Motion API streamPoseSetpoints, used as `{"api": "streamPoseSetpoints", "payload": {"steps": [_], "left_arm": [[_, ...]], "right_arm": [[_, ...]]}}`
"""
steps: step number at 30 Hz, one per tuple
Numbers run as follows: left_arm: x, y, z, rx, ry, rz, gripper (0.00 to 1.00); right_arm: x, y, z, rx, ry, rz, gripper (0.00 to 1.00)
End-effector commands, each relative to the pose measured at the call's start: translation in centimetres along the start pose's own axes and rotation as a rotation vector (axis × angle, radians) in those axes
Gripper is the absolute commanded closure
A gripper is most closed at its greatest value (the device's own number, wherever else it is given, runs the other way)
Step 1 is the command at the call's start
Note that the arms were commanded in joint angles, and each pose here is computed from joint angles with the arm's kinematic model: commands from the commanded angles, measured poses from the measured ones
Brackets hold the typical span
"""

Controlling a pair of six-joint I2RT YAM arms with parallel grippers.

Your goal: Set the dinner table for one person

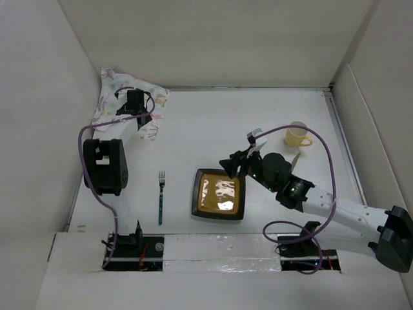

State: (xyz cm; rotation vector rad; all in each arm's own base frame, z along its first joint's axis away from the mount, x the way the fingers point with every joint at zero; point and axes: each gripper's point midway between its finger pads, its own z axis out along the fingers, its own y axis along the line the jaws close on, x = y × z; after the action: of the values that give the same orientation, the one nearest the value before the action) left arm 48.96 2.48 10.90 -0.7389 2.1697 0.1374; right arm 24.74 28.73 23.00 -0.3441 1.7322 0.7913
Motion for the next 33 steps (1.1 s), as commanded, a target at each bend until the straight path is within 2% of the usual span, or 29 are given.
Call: {"api": "streamPoseSetpoints", "payload": {"steps": [1, 7, 17, 22, 23, 24, 27, 28, 30, 33], "left_arm": [[1.1, -0.4, 0.7, 0.001, 0.068, 0.048, 0.52], [4.9, -1.1, 2.3, -0.002, 0.137, 0.109, 0.52], [9.9, -2.0, 1.9, 0.022, 0.235, 0.161, 0.52], [11.5, -2.1, 1.5, 0.025, 0.252, 0.165, 0.57], [11.5, -2.1, 1.5, 0.026, 0.253, 0.163, 0.60], [11.7, -2.0, 1.6, 0.022, 0.255, 0.168, 0.72], [11.5, -2.3, 1.8, 0.027, 0.251, 0.170, 0.96], [11.5, -2.5, 2.0, 0.029, 0.256, 0.169, 1.00], [11.5, -3.3, 1.8, 0.063, 0.273, 0.166, 1.00], [11.9, -7.4, -0.5, 0.185, 0.266, 0.185, 1.00]], "right_arm": [[-1.2, 1.0, 0.0, -0.040, -0.050, 0.005, 0.44], [-0.4, 0.9, 0.5, -0.036, -0.021, 0.004, 0.44], [-0.1, 0.8, 1.1, -0.023, -0.004, 0.004, 0.44], [-0.3, 0.4, 0.8, -0.004, -0.011, -0.004, 0.43], [-0.4, 0.4, 0.8, 0.001, -0.015, -0.004, 0.44], [-0.7, 0.4, 0.6, -0.001, -0.024, 0.000, 0.43], [-0.8, 0.4, 0.4, -0.005, -0.026, 0.000, 0.43], [-0.9, 0.6, 0.4, -0.009, -0.029, 0.001, 0.44], [-1.0, 0.3, 0.3, 0.005, -0.034, -0.001, 0.44], [-1.0, 0.3, 0.3, 0.001, -0.031, -0.004, 0.44]]}}
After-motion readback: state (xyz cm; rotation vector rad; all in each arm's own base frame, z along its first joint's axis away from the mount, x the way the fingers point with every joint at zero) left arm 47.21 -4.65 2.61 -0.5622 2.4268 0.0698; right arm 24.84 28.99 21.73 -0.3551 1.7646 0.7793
